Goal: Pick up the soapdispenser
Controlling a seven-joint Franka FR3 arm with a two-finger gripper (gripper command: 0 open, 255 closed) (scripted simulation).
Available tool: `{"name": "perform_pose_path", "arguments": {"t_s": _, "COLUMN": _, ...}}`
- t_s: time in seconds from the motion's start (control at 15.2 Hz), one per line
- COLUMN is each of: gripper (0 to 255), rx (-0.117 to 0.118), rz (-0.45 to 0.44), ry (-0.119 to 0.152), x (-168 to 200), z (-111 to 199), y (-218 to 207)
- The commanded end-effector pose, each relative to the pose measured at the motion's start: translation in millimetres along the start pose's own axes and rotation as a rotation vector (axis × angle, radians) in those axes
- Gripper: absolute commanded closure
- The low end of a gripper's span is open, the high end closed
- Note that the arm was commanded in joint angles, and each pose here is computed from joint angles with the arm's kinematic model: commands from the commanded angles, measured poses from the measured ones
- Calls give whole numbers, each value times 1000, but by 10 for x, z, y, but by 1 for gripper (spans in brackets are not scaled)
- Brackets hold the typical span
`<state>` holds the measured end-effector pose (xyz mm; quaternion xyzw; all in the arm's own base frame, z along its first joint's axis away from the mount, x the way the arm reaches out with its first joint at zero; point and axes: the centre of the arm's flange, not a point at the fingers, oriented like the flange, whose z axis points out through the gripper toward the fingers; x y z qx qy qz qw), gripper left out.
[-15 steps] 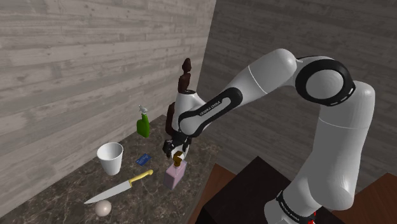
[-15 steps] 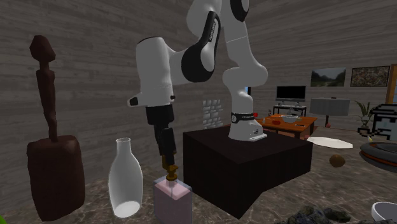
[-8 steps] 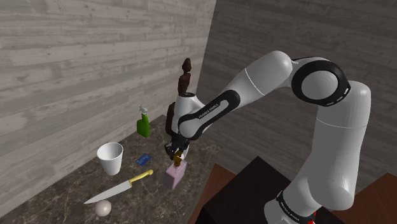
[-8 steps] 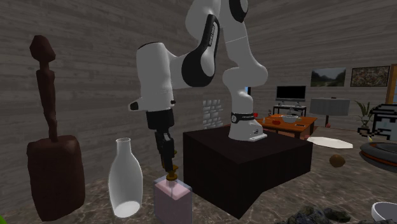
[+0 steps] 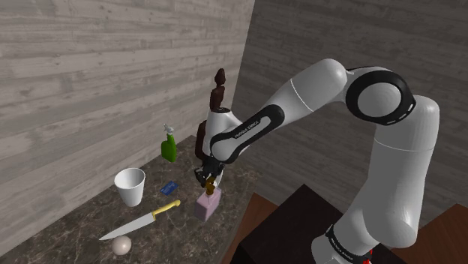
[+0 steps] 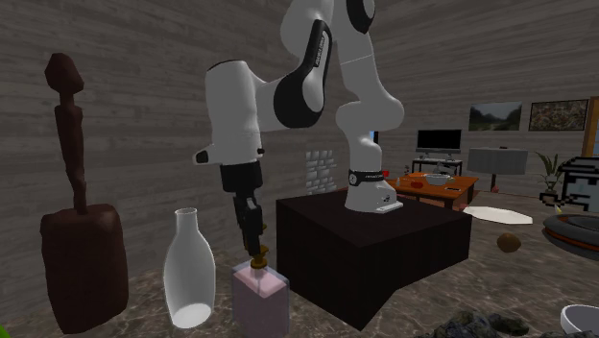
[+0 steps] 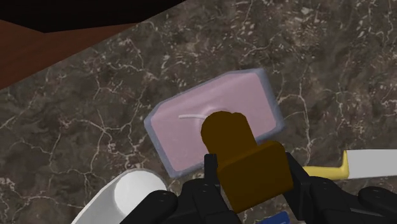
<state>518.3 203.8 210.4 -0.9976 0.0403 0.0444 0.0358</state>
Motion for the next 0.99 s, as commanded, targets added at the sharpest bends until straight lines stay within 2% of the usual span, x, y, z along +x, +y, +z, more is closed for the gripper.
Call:
{"name": "perform_pose_path", "arguments": {"t_s": 0.0, "gripper": 255, "rx": 0, "rz": 0, "ry": 0, "x": -19, "z": -91, "y": -8}}
{"name": "perform_pose_path", "arguments": {"t_s": 0.79, "gripper": 255, "rx": 0, "rz": 0, "ry": 0, "x": -77, "z": -720, "y": -51}}
{"name": "perform_pose_path", "arguments": {"t_s": 0.92, "gripper": 255, "rx": 0, "rz": 0, "ry": 0, "x": -78, "z": -728, "y": -52}}
